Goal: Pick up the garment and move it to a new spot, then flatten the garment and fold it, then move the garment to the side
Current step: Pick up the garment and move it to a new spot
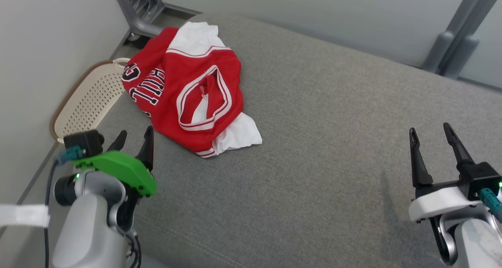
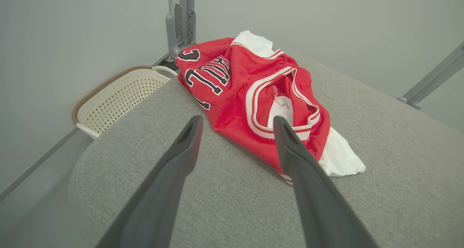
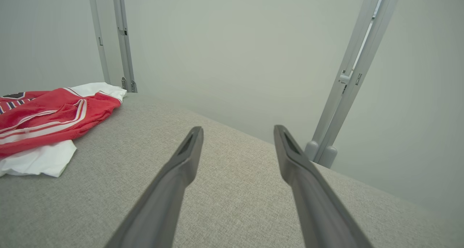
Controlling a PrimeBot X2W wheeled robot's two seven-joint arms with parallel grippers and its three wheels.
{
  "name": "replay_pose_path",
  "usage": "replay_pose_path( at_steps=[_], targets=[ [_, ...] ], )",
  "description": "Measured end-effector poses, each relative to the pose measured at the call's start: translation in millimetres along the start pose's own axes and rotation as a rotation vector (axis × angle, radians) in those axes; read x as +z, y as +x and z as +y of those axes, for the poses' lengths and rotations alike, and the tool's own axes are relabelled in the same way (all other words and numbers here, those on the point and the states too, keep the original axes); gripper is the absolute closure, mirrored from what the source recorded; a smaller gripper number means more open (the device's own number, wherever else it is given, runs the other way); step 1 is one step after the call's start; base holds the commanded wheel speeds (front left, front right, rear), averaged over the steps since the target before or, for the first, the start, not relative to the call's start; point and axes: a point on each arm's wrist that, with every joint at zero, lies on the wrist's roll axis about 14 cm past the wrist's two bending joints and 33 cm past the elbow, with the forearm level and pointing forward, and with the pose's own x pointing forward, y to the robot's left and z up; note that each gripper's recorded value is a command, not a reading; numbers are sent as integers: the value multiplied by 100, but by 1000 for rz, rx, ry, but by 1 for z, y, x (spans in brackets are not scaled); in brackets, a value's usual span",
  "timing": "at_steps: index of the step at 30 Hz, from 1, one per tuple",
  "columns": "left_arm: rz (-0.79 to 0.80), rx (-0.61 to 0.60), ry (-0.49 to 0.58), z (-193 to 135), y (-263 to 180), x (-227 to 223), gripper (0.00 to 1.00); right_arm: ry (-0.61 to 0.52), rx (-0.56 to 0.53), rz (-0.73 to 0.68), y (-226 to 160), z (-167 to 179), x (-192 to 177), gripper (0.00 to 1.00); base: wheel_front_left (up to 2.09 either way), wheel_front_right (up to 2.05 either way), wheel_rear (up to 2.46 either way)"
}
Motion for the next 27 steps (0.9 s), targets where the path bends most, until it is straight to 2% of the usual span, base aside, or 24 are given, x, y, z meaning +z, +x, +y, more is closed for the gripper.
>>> replay_pose_path(
  at_steps=[2, 6, 11, 15, 19, 22, 26, 27],
  targets=[
    [70, -9, -35, -8, 19, 0, 0, -1, 6, 8, 7, -4, -8, 0, 0, 0, 0],
    [214, 0, 1, -15, 55, -9, 0, 1, 7, 16, 22, -14, -25, 0, 0, 0, 0],
    [405, 35, 21, -17, 88, -42, 0, 15, -18, 60, 27, -31, -56, 0, 0, 0, 0],
    [485, 69, 59, -14, 101, -62, 0, 22, -43, 97, 21, -42, -74, 0, 0, 0, 0],
    [608, 82, 73, -17, 106, -101, 0, 24, -86, 135, 7, -57, -88, 0, 0, 0, 0],
    [637, 100, 158, -8, 113, -113, 0, 23, -115, 154, -3, -68, -94, 0, 0, 0, 0],
    [674, 104, 178, -11, 121, -128, 0, 14, -166, 175, -17, -85, -98, 0, 0, 0, 0],
    [678, 98, 186, -13, 123, -130, 54, 12, -177, 182, -21, -88, -99, 0, 0, 0, 0]
  ],
)
